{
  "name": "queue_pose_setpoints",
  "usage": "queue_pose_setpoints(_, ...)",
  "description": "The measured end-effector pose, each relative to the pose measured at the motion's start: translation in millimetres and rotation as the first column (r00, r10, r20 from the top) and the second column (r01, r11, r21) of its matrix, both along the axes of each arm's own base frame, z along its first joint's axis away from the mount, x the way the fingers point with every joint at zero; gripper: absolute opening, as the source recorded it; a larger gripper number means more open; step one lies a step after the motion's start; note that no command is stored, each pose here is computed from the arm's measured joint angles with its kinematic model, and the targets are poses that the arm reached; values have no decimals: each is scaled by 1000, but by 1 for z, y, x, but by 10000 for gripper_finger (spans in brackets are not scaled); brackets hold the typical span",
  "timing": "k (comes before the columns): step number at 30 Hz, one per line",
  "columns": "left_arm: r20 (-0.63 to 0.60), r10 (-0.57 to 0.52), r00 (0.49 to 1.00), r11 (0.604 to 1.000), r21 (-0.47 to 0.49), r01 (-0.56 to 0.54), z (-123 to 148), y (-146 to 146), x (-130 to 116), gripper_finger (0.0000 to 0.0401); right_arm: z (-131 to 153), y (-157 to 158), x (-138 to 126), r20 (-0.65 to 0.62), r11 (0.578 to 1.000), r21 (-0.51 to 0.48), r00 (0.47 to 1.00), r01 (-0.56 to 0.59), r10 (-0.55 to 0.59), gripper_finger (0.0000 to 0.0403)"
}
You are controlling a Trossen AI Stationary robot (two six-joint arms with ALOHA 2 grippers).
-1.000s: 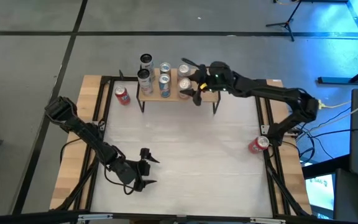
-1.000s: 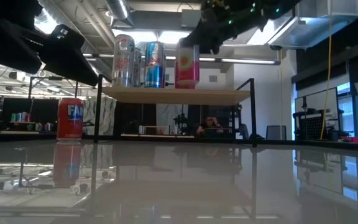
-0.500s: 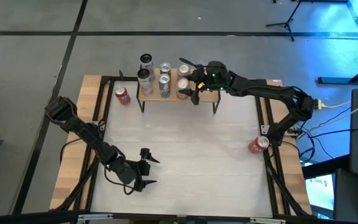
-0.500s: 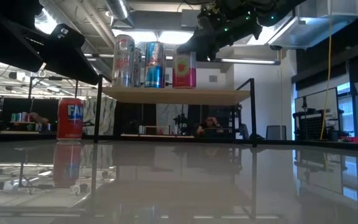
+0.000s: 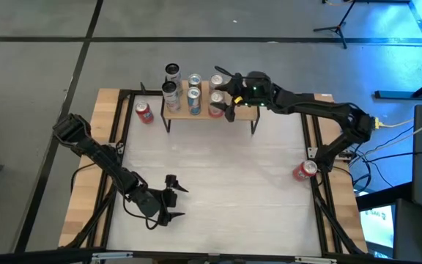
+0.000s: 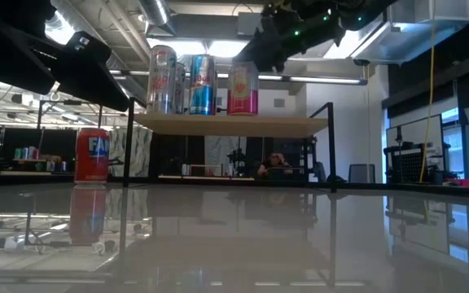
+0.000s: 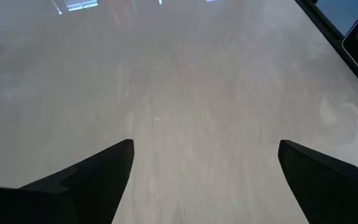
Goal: Place canned beverage on shelf
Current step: Put the right red soda can on the shelf
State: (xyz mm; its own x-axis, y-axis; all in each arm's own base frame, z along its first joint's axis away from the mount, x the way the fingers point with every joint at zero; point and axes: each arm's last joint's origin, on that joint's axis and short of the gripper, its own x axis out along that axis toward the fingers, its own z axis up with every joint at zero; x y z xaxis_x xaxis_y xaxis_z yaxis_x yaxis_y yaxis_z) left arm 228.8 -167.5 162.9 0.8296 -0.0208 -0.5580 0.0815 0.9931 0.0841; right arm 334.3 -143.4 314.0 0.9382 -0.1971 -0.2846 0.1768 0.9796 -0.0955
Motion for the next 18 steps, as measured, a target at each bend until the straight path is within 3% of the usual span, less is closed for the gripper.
queue_pose_setpoints(5,0,2,1000,1000,-3,-2,0,0,0,389,21,9,-17,14,1000,-10,1000,6,-6,303)
queue_pose_setpoints(11,-12,-11,1000,1000,-30,11,0,-1,0,389,48,30,-56,-35,999,43,999,21,-19,303)
queue_pose_setpoints(18,-11,-14,1000,1000,-21,14,0,-1,0,389,58,77,-99,-193,973,228,981,21,24,303)
